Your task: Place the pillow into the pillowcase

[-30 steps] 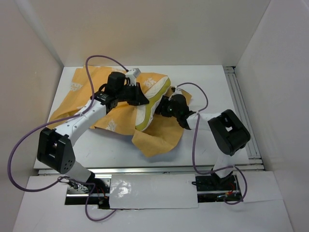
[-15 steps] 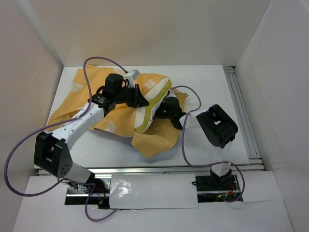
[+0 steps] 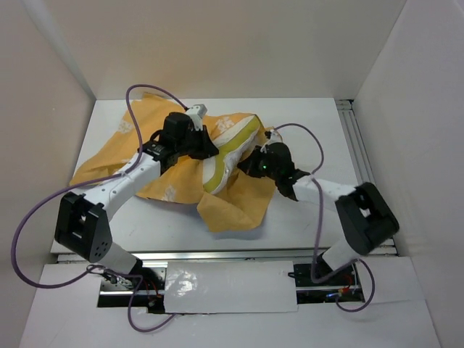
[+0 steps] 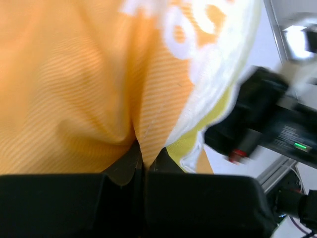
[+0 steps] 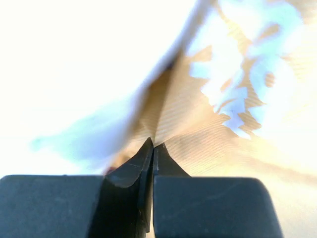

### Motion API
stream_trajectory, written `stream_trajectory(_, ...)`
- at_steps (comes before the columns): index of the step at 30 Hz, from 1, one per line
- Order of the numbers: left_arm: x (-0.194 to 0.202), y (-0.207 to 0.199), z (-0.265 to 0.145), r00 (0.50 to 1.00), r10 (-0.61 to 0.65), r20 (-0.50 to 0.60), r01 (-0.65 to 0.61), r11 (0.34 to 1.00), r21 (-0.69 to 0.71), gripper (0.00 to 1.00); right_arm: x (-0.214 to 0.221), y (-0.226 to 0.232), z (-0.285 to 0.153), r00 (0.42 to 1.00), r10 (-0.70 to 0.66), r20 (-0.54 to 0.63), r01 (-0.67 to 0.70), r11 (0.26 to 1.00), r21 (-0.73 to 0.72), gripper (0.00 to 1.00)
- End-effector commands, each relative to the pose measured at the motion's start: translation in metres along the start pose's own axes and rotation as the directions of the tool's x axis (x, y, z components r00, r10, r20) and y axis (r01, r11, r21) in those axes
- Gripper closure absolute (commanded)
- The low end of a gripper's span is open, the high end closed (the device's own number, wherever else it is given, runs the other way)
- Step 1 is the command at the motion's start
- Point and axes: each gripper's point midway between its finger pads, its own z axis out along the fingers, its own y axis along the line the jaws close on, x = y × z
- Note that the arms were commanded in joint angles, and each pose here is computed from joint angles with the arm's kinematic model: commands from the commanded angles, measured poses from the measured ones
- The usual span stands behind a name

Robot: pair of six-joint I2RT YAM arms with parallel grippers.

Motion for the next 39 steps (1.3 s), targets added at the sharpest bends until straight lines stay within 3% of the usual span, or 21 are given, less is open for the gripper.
stream_trajectory(1,-0.022,0.077,0.017,0.995,-0.009,0.095,0.034,0.962,-0.270,1.00,0.011,-0.033,-0.047,0.996,-0.029,-0.083,0.039,0.991,0.127,1.00)
stream_trajectory(7,0.006,0.132,0.039,0.995,-0.081,0.050,0.095,0.897,-0.432,1.00,-0.016,-0.050,-0.109,0.994,-0.111,-0.021,0.113,0.963,0.245,1.00)
stream_trajectory(10,0.002,0.151,0.036,0.990,-0.114,0.082,0.140,0.859,-0.492,1.00,-0.029,-0.059,-0.128,0.994,-0.112,-0.005,0.108,0.949,0.298,1.00)
stream_trajectory(16,-0.005,0.170,0.034,0.989,-0.114,0.093,0.146,0.825,-0.546,1.00,-0.008,-0.070,-0.142,0.992,-0.070,-0.109,0.097,0.959,0.267,1.00)
stream_trajectory(23,0.008,0.119,0.055,0.991,0.130,0.003,-0.113,0.868,-0.484,1.00,-0.050,-0.002,-0.153,0.977,-0.194,0.085,0.197,0.980,-0.033,1.00)
stream_trajectory(26,0.031,0.104,0.063,0.980,0.192,-0.060,-0.198,0.870,-0.451,1.00,-0.082,0.031,-0.164,0.953,-0.186,0.238,0.226,0.962,-0.153,1.00)
stream_trajectory(27,0.051,0.108,0.069,0.975,0.193,-0.112,-0.223,0.860,-0.458,1.00,-0.104,0.049,-0.175,0.919,-0.189,0.346,0.269,0.942,-0.199,1.00)
stream_trajectory(29,0.069,0.113,0.073,0.974,0.170,-0.149,-0.221,0.853,-0.473,1.00,-0.111,0.060,-0.184,0.903,-0.128,0.410,0.253,0.930,-0.268,1.00)
stream_trajectory(31,0.088,0.116,0.077,0.969,0.154,-0.194,-0.230,0.853,-0.469,1.00,-0.130,0.082,-0.204,0.847,-0.110,0.520,0.317,0.890,-0.329,1.00)
stream_trajectory(36,0.123,0.147,0.080,0.951,0.100,-0.292,-0.263,0.762,-0.592,1.00,-0.143,0.097,-0.218,0.816,-0.106,0.568,0.361,0.861,-0.358,1.00)
stream_trajectory(39,0.131,0.156,0.084,0.938,0.064,-0.340,-0.278,0.725,-0.630,1.00,-0.146,0.114,-0.237,0.767,-0.097,0.634,0.430,0.811,-0.397,1.00)
